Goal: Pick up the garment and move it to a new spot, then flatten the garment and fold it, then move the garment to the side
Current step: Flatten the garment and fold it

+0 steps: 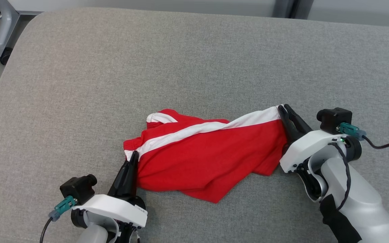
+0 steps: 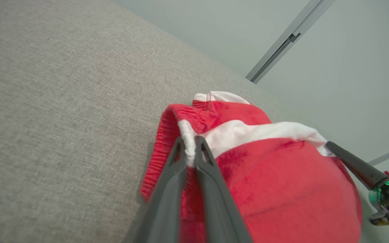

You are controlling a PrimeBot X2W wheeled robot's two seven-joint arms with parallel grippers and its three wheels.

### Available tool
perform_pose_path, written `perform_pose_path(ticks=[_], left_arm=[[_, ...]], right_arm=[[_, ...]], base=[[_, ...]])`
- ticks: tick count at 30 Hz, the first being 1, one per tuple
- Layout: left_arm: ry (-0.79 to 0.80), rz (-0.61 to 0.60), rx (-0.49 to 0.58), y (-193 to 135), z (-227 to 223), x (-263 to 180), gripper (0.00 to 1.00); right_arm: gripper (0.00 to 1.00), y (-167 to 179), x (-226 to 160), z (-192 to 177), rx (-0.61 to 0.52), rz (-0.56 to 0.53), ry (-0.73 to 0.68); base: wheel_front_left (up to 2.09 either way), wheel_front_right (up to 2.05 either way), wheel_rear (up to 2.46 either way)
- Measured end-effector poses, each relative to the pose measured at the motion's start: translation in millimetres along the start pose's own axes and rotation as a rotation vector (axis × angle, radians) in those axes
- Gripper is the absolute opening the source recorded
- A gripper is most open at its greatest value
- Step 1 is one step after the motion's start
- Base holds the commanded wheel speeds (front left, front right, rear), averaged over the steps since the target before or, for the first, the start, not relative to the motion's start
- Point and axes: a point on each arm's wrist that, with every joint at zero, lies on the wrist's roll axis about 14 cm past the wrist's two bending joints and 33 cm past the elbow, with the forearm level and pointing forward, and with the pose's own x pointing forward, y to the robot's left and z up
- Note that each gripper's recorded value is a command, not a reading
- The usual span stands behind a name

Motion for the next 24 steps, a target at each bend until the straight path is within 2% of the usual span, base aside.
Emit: perform_pose_path(ticks=[1, 11, 16, 20, 24], left_arm=[[0.0, -0.001, 0.0, 0, 0, 0, 0.0], [-0.008, 0.005, 0.0, 2, 3, -1, 0.0], [-0.035, -0.012, 0.01, -4, 12, -1, 0.0], [-0.092, -0.069, 0.04, -22, 32, 2, 0.0], [-0.172, -0.187, 0.107, -60, 62, 10, 0.0]], right_arm=[[0.0, 0, 0, 1, -0.002, 0.001, -0.002], [0.0, -1, -3, 1, 0.002, -0.008, 0.001], [0.0, 2, -5, 26, 0.01, -0.003, -0.075], [0.0, 5, -14, 49, 0.01, -0.004, -0.147], [0.0, 11, -27, 85, 0.006, 0.002, -0.251]], base=[[0.0, 0.0, 0.0], [0.0, 0.0, 0.0], [0.0, 0.0, 0.0], [0.0, 0.0, 0.0], [0.0, 0.0, 0.0]])
